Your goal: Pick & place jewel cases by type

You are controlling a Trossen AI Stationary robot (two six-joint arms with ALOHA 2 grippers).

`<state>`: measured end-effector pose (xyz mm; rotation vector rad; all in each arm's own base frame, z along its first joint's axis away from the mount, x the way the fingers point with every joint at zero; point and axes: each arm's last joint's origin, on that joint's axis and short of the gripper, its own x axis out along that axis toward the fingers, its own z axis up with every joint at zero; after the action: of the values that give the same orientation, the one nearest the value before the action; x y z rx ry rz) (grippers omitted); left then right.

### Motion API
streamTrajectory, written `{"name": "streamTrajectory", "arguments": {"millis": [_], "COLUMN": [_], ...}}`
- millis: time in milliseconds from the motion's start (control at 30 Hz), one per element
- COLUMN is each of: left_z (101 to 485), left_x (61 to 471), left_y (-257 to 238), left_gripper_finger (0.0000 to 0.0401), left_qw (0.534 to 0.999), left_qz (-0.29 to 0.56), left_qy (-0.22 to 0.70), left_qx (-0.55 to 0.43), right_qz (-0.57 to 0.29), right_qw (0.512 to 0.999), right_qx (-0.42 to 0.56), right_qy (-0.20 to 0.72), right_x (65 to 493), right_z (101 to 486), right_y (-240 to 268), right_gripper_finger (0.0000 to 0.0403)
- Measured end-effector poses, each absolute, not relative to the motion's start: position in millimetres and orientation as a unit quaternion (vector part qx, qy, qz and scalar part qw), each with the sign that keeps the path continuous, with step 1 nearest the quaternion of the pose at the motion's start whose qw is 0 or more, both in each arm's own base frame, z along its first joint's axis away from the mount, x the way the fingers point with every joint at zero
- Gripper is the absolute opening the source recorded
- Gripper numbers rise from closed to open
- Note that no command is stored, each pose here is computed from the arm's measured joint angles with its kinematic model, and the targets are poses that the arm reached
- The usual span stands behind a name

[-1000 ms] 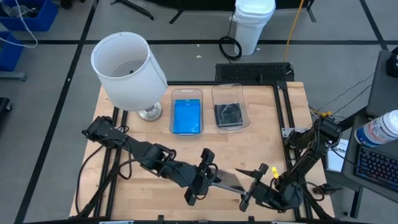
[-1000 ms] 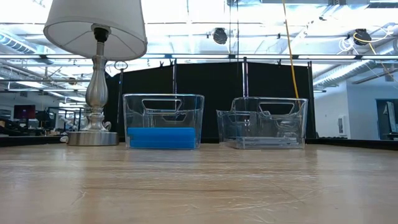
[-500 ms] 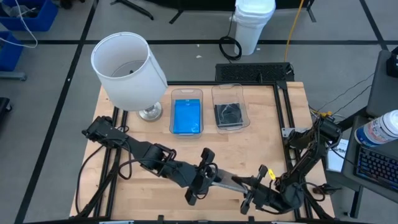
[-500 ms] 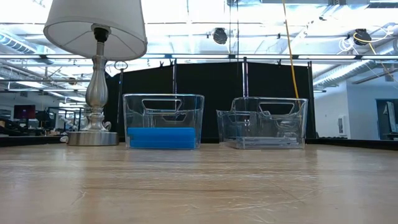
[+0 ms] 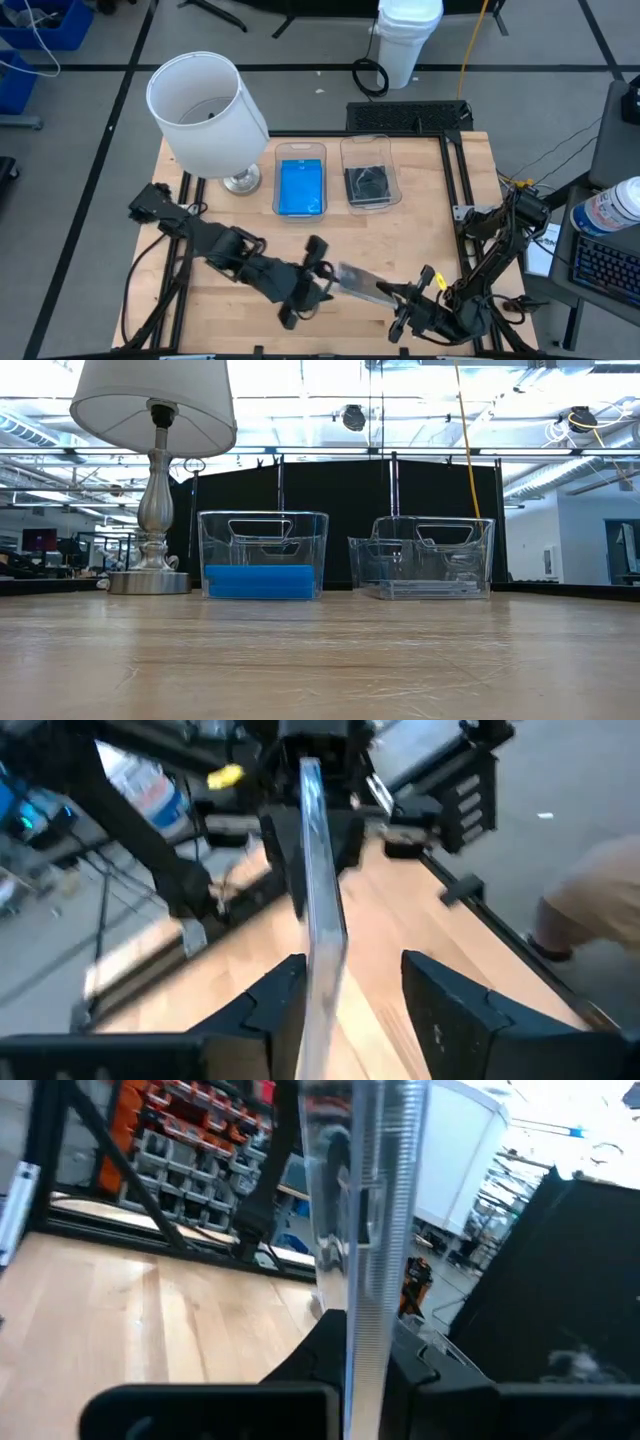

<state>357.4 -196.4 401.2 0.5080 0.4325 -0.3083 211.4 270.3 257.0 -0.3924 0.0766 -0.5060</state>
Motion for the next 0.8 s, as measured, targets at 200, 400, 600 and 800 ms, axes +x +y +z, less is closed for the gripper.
{"name": "streamTrajectory", "arguments": {"millis": [200,400,600,800], "left_z": [400.3,357.9,358.4,365.8], "left_x": [310.3,277.5,238.7,176.5], "left_y": [-192.7,-224.1,-223.0,-172.7], "left_gripper_finger": [0.0174,0.0070,0.0011,0.0007], "left_qw": [0.895,0.828,0.863,0.924], "left_qz": [-0.164,-0.213,-0.236,-0.214], "left_qy": [0.345,0.414,0.329,0.203], "left_qx": [0.232,0.311,0.304,0.245], "right_qz": [-0.275,-0.276,-0.292,-0.296], "right_qw": [0.941,0.944,0.935,0.930], "right_qx": [-0.188,-0.176,-0.194,-0.208], "right_qy": [0.056,0.052,0.060,0.062], "right_x": [205.6,203.7,207.4,206.0], "right_z": [256.2,266.5,285.7,309.2], "right_y": [271.8,267.4,248.8,227.1], "right_gripper_finger": [0.0010,0.0011,0.0011,0.0011]}}
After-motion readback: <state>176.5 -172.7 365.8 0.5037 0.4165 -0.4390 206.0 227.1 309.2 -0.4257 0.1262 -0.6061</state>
